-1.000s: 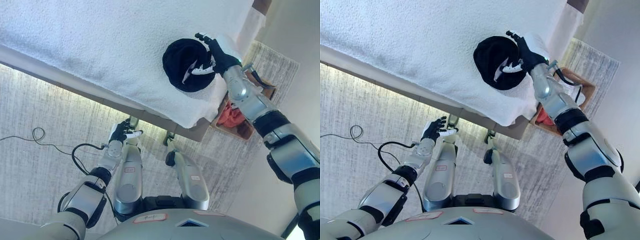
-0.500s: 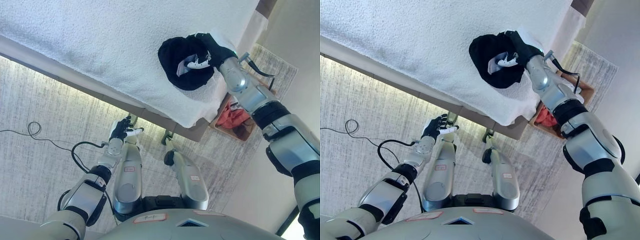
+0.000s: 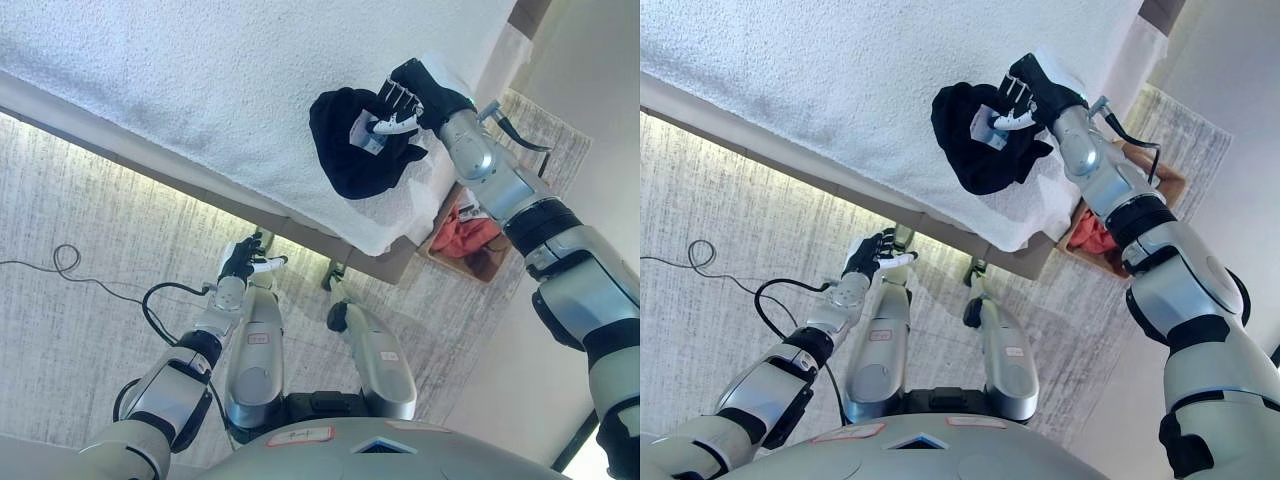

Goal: Put the clothes on the bed into the basket.

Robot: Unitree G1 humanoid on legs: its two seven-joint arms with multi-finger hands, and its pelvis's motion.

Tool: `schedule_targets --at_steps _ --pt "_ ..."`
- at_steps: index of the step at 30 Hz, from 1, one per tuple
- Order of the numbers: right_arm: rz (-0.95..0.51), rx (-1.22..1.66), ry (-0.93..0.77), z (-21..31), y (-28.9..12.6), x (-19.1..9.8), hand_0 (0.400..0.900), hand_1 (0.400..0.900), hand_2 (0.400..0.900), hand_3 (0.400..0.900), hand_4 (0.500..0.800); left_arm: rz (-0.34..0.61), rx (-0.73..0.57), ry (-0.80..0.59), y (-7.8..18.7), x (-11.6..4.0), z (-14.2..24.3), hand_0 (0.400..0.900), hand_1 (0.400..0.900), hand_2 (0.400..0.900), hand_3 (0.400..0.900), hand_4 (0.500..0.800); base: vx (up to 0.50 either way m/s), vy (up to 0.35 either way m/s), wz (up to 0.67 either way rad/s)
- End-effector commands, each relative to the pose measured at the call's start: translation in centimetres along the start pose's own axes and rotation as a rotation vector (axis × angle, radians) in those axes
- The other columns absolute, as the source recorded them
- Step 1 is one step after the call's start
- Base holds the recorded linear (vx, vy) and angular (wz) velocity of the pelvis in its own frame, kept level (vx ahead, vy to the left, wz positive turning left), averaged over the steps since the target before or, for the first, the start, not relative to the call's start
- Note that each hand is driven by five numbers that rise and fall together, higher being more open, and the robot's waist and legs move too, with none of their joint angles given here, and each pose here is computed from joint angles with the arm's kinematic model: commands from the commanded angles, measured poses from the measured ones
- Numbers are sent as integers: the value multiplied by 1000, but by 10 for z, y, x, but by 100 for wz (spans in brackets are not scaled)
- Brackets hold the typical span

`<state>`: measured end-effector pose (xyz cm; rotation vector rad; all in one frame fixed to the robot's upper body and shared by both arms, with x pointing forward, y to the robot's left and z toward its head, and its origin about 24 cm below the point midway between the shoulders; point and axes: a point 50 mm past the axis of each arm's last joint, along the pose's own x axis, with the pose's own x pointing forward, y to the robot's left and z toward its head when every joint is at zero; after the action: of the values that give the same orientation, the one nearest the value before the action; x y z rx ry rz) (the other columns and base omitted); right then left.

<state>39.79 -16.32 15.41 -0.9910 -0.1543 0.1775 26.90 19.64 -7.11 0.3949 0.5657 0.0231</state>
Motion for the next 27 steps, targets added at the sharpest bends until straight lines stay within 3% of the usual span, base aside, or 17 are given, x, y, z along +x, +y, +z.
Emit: schedule_targets --at_steps 1,8,12,17,27 --pt "-143 150 -33 2 -17 0 400 400 400 400 500 23 -40 20 3 -7 -17 900 900 900 900 800 13 13 -7" --pt "-198 336 44 -34 2 -28 400 400 400 400 500 40 -66 65 6 -12 -32 900 900 900 900 800 21 13 -12" --pt "-261 454 202 -87 26 -78 400 400 400 400 500 22 -96 94 2 -21 -47 900 900 900 900 800 86 40 -19" --pt "-362 473 354 -130 23 -129 400 400 400 400 500 6 -92 74 7 -27 -51 900 900 900 900 800 83 29 -19" --pt "-530 495 589 -183 5 -198 400 400 400 400 500 10 -173 82 14 -35 -61 900 900 900 900 800 50 -17 -30"
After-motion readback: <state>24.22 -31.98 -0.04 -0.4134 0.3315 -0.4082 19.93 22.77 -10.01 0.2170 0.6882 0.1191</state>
